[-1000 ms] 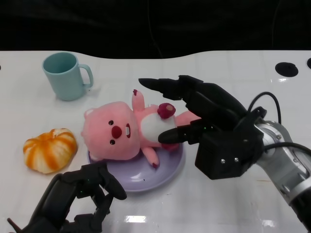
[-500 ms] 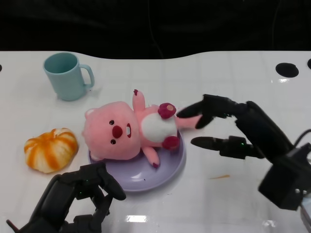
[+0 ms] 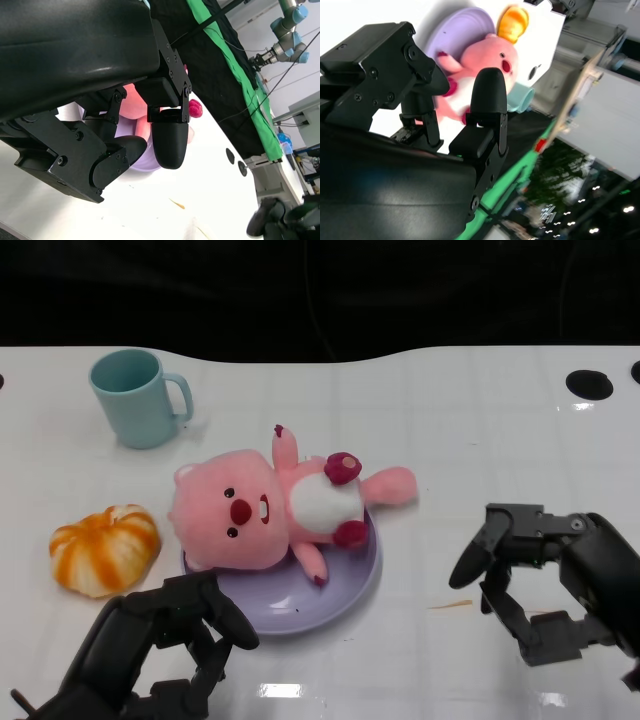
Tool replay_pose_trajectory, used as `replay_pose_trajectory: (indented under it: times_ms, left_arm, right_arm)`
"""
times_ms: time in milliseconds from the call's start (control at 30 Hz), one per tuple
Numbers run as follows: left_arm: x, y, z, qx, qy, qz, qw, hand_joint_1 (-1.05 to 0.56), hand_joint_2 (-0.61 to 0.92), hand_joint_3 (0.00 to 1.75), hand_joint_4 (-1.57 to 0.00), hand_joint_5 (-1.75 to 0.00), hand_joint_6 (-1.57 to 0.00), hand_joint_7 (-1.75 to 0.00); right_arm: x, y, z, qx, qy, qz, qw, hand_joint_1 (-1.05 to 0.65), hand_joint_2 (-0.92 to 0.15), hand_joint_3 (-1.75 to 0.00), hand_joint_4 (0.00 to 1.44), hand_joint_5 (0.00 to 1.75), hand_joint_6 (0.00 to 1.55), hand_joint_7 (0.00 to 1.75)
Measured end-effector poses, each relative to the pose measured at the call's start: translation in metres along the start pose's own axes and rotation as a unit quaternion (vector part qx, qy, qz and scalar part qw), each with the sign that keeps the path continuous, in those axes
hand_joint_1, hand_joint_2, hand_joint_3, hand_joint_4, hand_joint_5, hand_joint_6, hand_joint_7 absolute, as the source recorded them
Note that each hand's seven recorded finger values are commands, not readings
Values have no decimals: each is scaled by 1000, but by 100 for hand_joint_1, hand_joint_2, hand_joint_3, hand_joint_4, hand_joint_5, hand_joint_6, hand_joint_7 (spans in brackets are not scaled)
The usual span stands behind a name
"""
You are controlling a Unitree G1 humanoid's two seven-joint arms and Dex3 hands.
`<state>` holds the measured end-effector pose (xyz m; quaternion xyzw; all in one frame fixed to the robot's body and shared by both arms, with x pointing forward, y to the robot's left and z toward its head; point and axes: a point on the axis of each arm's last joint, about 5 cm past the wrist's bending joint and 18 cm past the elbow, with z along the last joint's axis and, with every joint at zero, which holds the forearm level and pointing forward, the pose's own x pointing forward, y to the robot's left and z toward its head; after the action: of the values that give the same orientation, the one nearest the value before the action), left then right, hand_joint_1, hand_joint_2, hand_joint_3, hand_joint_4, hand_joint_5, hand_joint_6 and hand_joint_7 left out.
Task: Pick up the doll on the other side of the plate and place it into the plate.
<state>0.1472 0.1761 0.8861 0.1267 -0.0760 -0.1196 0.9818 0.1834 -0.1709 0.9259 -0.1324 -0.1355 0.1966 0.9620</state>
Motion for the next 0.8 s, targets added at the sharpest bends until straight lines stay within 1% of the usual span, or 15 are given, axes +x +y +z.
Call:
replay_pose_trajectory:
  times_ms: [100,200,333,433,633,800]
  left_arm:
    - [0,0,1,-2,3,1,1000,-4,51,113,-78,-156,-81,-122]
    - [0,1,3,0,-1,1,1000,-4,51,113,-78,-155,-81,-122]
    - [0,3,3,3,-1,1,1000,-4,52,112,-77,-153,-81,-121]
    - [-1,5,5,5,-1,1,1000,-4,52,111,-77,-152,-81,-120]
    - [-2,4,6,5,0,1,1000,-5,52,110,-77,-153,-82,-119]
    - [-3,4,5,-2,1,3,1000,-4,53,110,-78,-153,-83,-119]
  right_arm:
    - [-7,2,3,23,24,-11,999,18,-46,-140,86,169,80,133]
    - [-10,2,3,32,37,-21,999,18,-46,-143,86,174,79,139]
    - [-12,2,1,36,46,-30,998,19,-43,-147,91,175,77,150]
    - [-12,2,-5,38,59,-30,997,19,-42,-149,93,175,77,156]
    - [-12,-2,-10,28,70,-6,997,17,-36,-152,92,175,76,163]
    - [-11,-6,-11,15,77,28,997,20,-37,-152,92,175,75,165]
